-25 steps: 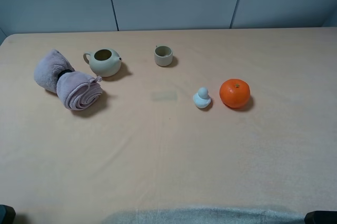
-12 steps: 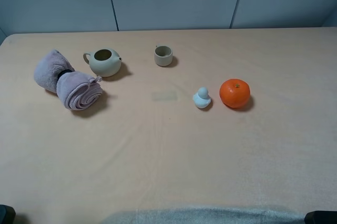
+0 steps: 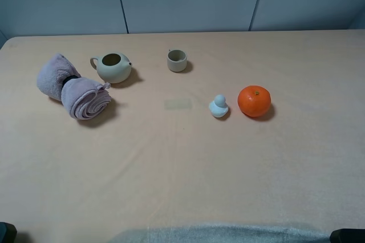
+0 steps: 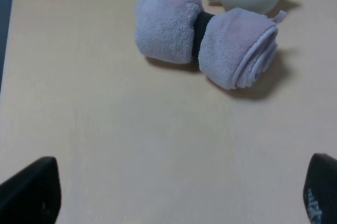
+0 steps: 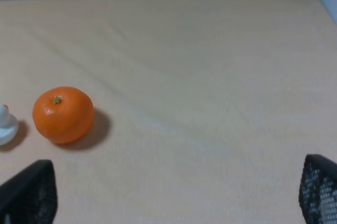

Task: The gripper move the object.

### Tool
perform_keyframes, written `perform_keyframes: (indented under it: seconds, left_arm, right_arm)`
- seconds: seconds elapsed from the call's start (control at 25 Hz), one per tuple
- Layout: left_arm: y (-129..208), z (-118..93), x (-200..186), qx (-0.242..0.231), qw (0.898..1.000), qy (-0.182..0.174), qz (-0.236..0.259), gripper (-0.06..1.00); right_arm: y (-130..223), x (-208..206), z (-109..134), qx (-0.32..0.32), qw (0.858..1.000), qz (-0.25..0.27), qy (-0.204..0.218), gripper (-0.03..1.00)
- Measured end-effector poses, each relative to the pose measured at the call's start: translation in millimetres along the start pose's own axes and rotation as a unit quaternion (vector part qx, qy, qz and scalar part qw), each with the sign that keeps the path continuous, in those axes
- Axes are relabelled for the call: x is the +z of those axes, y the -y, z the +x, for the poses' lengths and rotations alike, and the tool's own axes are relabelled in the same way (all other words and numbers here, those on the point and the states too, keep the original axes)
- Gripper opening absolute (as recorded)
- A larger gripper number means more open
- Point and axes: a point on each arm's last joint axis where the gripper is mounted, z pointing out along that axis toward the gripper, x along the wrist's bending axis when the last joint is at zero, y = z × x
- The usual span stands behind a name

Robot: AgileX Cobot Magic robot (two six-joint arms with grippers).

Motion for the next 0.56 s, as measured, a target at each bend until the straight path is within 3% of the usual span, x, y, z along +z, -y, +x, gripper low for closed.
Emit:
perform_keyframes:
  seconds: [0.56]
  left_arm:
    - [0.1,0.5,0.0,0.001,1.0,-0.002,0.0,0.91]
  right_arm:
    - [0.0,0.0,0.0,0.0,1.0,0.0,0.0,0.69]
